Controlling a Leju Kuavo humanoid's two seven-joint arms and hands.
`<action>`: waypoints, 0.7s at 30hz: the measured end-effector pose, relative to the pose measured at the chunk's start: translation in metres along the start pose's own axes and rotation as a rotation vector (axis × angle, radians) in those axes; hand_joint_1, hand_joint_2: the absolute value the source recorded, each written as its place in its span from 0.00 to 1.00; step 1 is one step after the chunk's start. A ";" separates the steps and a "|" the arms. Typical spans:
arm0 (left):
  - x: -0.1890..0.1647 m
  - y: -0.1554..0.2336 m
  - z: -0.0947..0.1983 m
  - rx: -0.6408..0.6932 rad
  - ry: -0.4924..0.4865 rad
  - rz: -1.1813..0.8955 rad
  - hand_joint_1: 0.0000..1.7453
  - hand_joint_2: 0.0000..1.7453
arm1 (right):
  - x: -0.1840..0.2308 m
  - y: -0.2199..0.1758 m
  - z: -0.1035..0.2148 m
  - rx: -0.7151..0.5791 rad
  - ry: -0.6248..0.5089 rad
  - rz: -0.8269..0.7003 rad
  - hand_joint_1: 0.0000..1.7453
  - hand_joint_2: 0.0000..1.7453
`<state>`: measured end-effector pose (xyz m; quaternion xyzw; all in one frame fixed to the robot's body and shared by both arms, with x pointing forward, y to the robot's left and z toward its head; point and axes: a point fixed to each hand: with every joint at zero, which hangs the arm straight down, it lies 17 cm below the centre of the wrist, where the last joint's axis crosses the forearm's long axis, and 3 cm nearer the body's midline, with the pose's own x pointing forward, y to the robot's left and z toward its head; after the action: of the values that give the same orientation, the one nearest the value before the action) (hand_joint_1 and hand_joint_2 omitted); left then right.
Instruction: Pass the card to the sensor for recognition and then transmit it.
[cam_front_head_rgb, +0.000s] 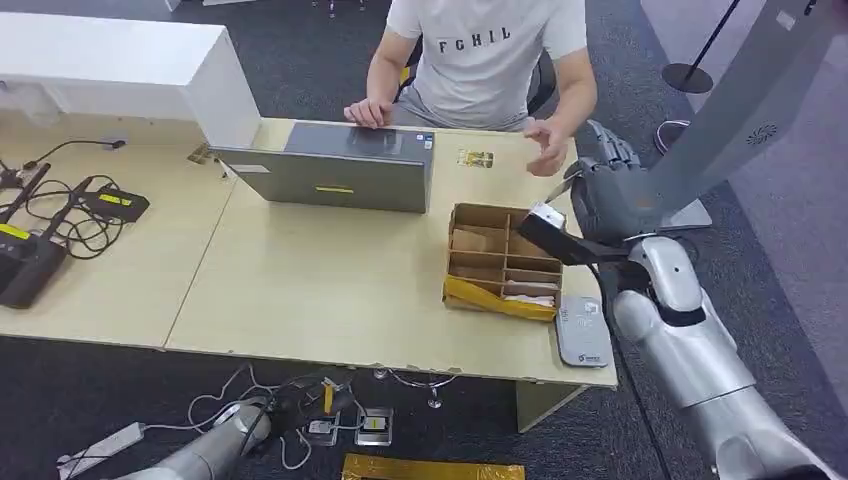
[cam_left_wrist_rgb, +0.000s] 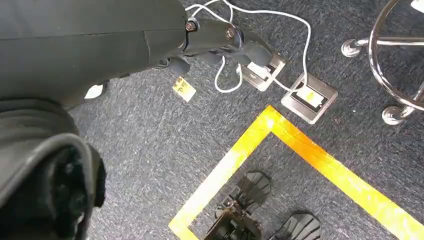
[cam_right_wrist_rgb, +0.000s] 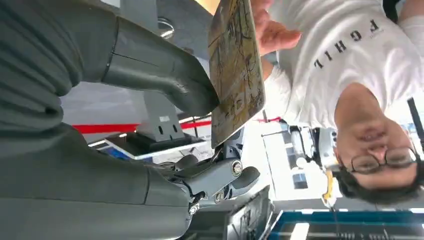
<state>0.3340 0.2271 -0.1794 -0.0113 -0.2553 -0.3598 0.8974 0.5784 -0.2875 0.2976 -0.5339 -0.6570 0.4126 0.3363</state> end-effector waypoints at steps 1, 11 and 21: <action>0.000 0.000 0.000 -0.001 0.000 -0.001 0.00 0.00 | 0.001 -0.002 -0.001 -0.013 -0.003 0.000 1.00 1.00; 0.002 -0.002 0.000 -0.005 -0.002 -0.008 0.00 0.00 | -0.004 0.000 -0.017 -0.040 0.000 0.022 1.00 1.00; 0.004 -0.004 0.000 -0.008 0.000 -0.020 0.00 0.00 | -0.003 0.004 -0.028 -0.049 -0.016 0.038 1.00 1.00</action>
<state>0.3338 0.2219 -0.1788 -0.0123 -0.2542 -0.3699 0.8935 0.6058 -0.2844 0.3061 -0.5511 -0.6594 0.4069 0.3097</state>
